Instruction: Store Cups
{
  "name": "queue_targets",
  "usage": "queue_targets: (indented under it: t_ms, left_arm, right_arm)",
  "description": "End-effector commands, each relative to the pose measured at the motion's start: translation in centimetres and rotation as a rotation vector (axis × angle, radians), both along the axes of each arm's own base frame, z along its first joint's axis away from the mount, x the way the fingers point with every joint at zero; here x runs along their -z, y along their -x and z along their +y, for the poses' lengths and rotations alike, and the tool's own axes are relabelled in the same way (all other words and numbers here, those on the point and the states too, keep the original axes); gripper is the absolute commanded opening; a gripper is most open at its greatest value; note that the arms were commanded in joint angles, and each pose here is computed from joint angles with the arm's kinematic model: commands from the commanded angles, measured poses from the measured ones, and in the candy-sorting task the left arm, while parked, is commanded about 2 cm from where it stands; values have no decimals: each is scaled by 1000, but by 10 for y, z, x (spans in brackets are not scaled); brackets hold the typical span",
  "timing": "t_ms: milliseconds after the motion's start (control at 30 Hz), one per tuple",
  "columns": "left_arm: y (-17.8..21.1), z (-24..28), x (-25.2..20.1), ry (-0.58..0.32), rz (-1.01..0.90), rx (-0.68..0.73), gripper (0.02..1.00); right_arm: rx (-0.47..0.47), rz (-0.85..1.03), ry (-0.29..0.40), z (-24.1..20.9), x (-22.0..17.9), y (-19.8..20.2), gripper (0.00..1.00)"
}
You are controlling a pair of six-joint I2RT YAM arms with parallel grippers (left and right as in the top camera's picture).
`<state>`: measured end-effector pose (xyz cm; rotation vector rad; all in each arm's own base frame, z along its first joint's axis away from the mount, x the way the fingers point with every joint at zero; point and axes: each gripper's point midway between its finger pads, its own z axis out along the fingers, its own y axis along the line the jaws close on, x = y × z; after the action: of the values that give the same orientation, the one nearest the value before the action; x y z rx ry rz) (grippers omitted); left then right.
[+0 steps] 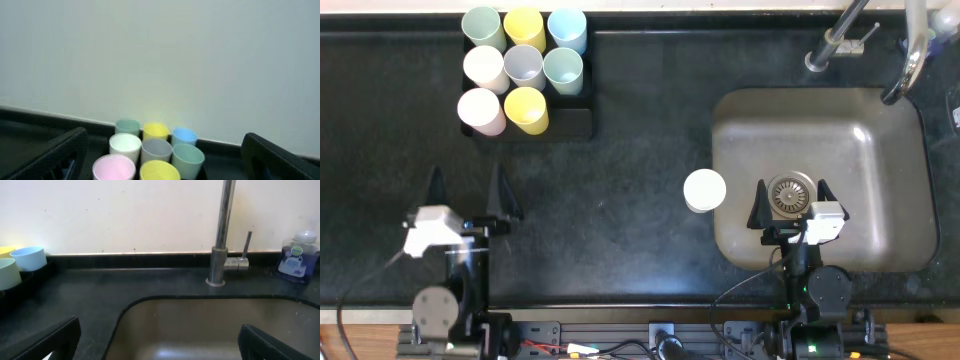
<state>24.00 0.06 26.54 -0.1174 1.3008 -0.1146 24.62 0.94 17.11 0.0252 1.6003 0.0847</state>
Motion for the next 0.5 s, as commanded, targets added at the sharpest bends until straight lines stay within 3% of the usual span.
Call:
queue_targets:
  t_ms: [33,333,500]
  left_arm:
    - [0,-8,31,-182,88,8,998]
    - [1,-17,110,-228,404,88,998]
    - [2,-17,115,-228,423,93,998]
  right_arm:
    - [-1,-7,-5,0,0,0,998]
    - [-1,-7,-4,0,0,0,996]
    - [-1,-7,-4,0,0,0,996]
